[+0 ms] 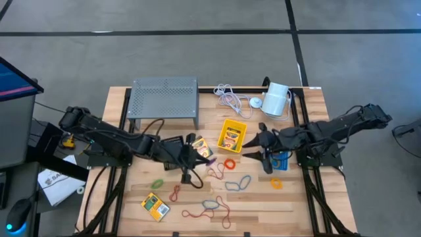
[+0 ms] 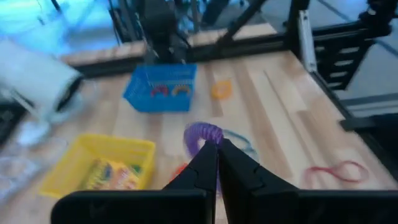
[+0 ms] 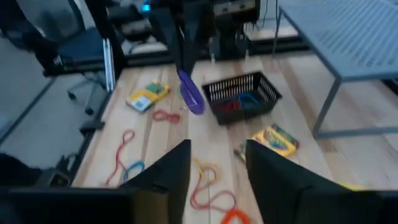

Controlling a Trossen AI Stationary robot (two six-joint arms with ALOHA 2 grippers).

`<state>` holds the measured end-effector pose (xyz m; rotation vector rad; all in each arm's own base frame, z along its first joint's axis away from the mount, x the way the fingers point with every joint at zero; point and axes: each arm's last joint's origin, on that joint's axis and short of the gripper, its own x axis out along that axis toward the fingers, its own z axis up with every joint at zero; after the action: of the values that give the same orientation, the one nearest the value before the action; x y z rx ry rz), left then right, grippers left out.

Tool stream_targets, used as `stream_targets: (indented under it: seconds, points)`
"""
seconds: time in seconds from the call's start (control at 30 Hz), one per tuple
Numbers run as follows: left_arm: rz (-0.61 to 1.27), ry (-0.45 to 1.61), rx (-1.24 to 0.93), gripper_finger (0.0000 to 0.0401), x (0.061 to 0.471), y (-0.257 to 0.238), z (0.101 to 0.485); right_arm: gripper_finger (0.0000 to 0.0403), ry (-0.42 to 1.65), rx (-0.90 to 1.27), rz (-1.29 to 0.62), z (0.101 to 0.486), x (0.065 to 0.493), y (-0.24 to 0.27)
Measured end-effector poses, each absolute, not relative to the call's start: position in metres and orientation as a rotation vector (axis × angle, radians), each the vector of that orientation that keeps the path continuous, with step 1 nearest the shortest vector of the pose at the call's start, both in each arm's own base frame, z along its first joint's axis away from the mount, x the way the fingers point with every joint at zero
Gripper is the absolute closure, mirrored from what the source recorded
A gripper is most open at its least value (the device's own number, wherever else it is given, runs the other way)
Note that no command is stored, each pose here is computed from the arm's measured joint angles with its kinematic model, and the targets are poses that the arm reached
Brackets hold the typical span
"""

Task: Pick & Place Office Desk Supplies
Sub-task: Put the violet rubber band into the black bin

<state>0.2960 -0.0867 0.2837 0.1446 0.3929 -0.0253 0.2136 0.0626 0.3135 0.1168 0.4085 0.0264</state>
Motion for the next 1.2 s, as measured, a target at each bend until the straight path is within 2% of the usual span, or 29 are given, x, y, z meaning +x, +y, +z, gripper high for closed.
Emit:
stream_targets:
  seconds: [0.17,0.3,0.73,1.2]
  points:
    - [-0.013,0.297,0.202,0.0401,0.303,-0.082,0.291,0.0186,0.334,0.155,0.011,0.319,0.220,0.057]
    - [0.002,0.281,0.209,0.0401,0.306,-0.074,0.293,0.0165,0.297,0.209,-0.018,0.321,0.227,0.053]
    - [-0.006,0.265,0.191,0.0401,0.309,-0.062,0.294,0.0196,0.345,0.137,-0.052,0.288,0.271,0.053]
    - [-0.010,0.269,0.186,0.0401,0.309,-0.063,0.294,0.0206,0.322,0.125,0.003,0.275,0.292,0.051]
